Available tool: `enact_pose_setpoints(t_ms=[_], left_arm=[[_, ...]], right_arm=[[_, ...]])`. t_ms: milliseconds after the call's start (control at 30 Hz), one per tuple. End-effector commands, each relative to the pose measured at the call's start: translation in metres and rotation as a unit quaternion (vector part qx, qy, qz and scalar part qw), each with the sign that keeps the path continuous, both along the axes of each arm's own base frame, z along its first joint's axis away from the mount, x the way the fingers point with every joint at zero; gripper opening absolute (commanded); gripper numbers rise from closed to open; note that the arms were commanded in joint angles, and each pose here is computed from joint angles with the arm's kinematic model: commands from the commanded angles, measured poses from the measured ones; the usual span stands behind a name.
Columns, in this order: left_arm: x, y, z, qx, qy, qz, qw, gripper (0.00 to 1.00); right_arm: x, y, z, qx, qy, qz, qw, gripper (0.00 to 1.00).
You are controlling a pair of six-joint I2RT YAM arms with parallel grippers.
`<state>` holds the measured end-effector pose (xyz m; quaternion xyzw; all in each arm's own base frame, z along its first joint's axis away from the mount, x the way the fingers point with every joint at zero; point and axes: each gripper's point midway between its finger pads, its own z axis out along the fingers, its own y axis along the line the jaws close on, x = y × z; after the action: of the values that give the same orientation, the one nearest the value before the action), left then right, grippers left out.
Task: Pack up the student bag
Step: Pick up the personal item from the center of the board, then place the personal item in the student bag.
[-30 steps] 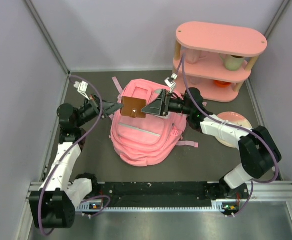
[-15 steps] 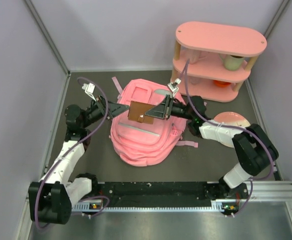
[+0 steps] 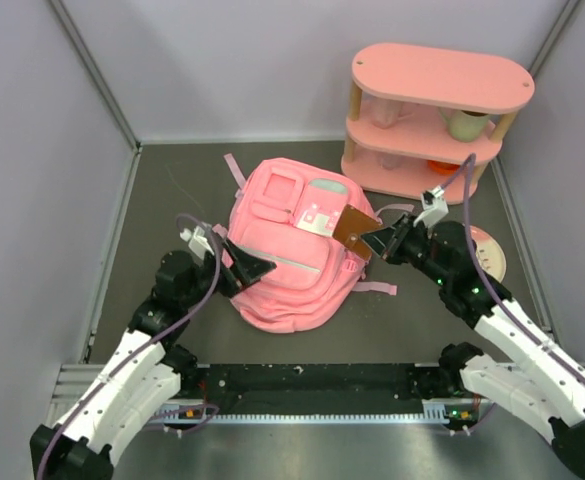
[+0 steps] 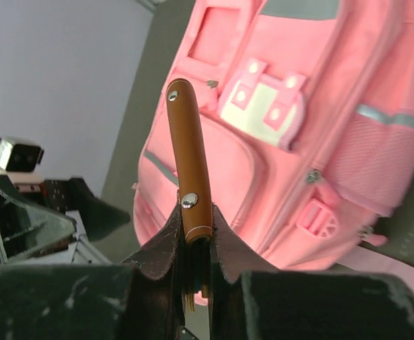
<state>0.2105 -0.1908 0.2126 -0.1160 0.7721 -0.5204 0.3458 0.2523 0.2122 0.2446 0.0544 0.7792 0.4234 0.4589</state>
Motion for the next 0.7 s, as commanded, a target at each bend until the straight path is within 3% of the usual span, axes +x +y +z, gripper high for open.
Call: enact_pose_setpoints(t_ms=[0, 267, 367, 667], left_arm=[[-0.007, 0.007, -0.040, 0.000, 0.098, 0.095, 0.991, 0.98], [0.016, 0.008, -0.058, 0.002, 0.110, 0.140, 0.984, 0.97], [0.031, 0.002, -0.050, -0.023, 0.091, 0.147, 0.985, 0.89], [0.053, -0.013, -0.032, -0.056, 0.078, 0.138, 0.986, 0.49]], right_arm=[[-0.005, -0.040, -0.027, -0.074, 0.026, -0.071, 0.994, 0.00], [-0.012, -0.032, -0.009, -0.057, 0.017, -0.046, 0.997, 0.00], [-0.016, -0.029, -0.011, -0.052, 0.021, -0.033, 0.998, 0.00], [-0.044, -0.013, -0.034, -0.016, 0.068, 0.029, 0.997, 0.00]])
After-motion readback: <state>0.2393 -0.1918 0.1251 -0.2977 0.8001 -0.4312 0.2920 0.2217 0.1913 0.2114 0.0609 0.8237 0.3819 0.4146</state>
